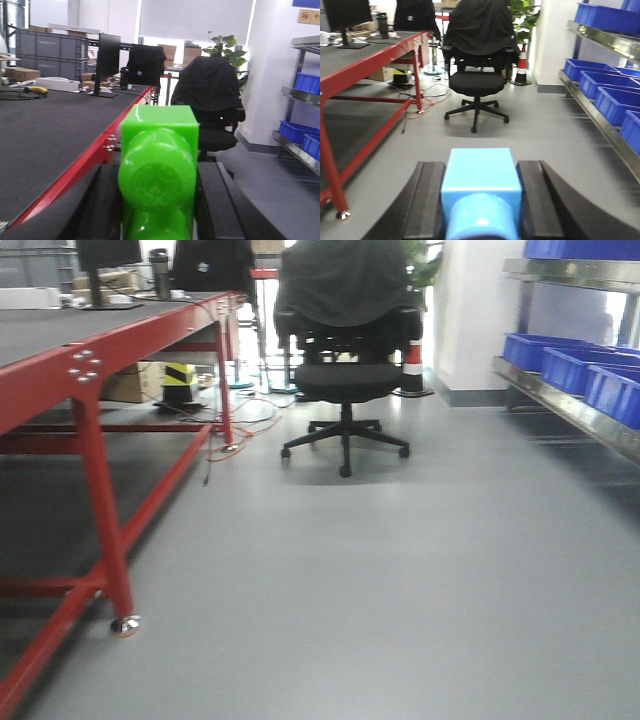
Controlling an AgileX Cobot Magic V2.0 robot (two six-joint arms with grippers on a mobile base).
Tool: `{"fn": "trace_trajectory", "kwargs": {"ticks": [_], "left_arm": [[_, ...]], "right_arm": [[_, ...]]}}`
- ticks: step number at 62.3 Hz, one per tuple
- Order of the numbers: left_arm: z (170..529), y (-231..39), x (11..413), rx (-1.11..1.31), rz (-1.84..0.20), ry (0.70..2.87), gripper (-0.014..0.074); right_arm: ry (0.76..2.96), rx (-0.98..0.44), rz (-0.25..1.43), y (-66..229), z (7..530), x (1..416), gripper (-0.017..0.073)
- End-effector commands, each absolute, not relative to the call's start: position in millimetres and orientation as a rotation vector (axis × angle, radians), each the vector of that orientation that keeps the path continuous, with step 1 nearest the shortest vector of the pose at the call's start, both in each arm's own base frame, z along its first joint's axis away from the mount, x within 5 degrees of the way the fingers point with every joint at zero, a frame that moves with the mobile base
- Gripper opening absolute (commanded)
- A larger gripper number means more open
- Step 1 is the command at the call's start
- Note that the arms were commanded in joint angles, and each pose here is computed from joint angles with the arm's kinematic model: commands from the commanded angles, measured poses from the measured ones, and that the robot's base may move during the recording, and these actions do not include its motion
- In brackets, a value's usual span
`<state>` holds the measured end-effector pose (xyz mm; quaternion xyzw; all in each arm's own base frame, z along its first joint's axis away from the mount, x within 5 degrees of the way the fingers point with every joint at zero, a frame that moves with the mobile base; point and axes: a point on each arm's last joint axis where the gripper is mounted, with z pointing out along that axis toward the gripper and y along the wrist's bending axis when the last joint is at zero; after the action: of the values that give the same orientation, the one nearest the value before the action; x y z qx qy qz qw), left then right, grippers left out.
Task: Grab block from conveyor and place in blue bin
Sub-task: 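Drive the base away from the conveyor holding both blocks, then drive the base to the shelf of blue bins holding both blocks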
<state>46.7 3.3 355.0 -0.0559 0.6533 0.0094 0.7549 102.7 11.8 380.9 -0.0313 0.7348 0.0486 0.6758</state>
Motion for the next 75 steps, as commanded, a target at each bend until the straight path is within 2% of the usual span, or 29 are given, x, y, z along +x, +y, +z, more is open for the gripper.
{"fn": "trace_trajectory", "kwargs": {"ticks": [1,75], "left_arm": [[356.8,3.2,45.3,-0.124,0.017,1.405,-0.0111],[356.8,3.2,45.3,-0.124,0.017,1.405,-0.0111]], "right_arm": [[1.613,-0.073,0.103,11.4,386.2,101.7,-0.0162],[1.613,-0.073,0.103,11.4,386.2,101.7,-0.0162]]}}
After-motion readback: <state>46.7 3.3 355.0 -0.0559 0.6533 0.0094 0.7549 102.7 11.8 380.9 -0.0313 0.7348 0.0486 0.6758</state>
